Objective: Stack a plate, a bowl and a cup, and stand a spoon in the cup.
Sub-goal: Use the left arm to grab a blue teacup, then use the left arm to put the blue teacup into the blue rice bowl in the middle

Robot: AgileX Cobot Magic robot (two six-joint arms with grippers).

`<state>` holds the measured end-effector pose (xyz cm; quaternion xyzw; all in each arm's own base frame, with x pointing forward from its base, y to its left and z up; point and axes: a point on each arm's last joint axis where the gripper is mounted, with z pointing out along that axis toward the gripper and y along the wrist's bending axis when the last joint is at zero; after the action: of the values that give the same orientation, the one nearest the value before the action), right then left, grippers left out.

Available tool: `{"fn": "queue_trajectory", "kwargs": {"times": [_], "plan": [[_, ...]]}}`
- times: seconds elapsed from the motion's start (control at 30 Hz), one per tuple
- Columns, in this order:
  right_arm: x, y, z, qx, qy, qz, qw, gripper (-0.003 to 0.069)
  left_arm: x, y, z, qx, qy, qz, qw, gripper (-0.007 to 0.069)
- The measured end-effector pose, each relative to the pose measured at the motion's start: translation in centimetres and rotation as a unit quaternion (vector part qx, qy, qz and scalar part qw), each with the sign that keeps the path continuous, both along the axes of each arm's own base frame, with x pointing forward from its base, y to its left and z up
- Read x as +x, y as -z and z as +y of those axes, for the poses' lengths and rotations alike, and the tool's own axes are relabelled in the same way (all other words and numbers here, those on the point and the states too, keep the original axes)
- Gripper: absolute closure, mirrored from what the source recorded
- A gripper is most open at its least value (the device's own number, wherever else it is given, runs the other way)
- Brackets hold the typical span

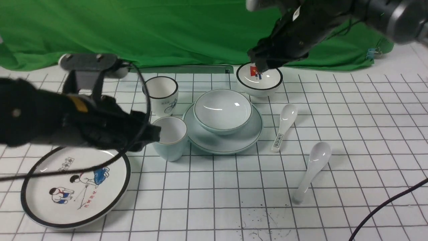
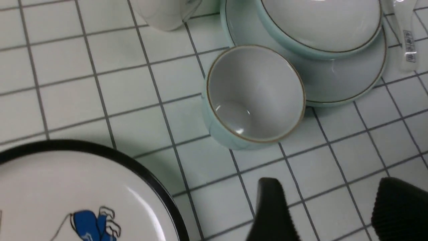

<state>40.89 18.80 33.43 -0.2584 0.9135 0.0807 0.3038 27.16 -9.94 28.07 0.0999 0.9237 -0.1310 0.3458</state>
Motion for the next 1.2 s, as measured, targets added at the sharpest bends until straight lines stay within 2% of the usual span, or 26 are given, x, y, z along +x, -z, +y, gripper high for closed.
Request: {"fn": "queue_trajectory", "kwargs": {"times": [0.03,0.07,0.13,0.3,0.5,0.67,0.73,0.8,0.9,1.07,1.2], "plan": [[-0.3,-0.5,-0.2,-0.001,0.0,-0.002,1.0,0.0309,0.4,0.1,-0.1,0.003,0.001,0.004,1.0,0.0221],[-1.7,-2.7,-0.8,-0.002,-0.001,-0.011,1.0,0.0311,2.0,0.4,-0.6,0.016,0.007,0.018,1.0,0.0173],[-3.0,-4.2,-1.4,-0.001,-0.002,-0.015,1.0,0.0312,3.9,1.1,-1.2,0.03,0.009,0.035,0.999,0.0151],[-5.9,-5.0,-2.7,-0.004,-0.002,-0.008,1.0,0.0312,6.8,3.2,-1.8,0.063,0.01,0.063,0.996,0.0172],[-10.0,-1.8,-4.6,-0.01,0.006,0.015,1.0,0.0312,8.8,6.5,-1.9,0.105,0.011,0.096,0.99,0.0312],[-12.7,1.8,-5.9,0.0,0.022,0.007,1.0,0.0312,9.4,7.4,-2.1,0.109,0.011,0.091,0.99,0.0567],[-13.4,2.9,-6.1,-0.004,0.023,0.017,1.0,0.0312,9.5,7.3,-2.1,0.108,0.011,0.088,0.99,0.0624],[-13.7,3.7,-6.3,-0.009,0.023,0.027,0.999,0.0312,9.6,6.7,-2.2,0.108,0.015,0.088,0.99,0.0629],[-14.0,4.5,-6.5,-0.017,0.02,0.037,0.999,0.0312,9.6,4.1,-2.5,0.088,0.024,0.068,0.994,0.0629],[-13.9,4.6,-6.5,-0.028,0.008,0.02,0.999,0.0312,10.9,-2.9,-4.1,0.013,0.053,-0.023,0.998,0.0629],[-13.4,4.7,-6.5,-0.039,0.002,0.003,0.999,0.0312,13.6,-3.8,-5.3,0.004,0.072,-0.024,0.997,0.0629]]}}
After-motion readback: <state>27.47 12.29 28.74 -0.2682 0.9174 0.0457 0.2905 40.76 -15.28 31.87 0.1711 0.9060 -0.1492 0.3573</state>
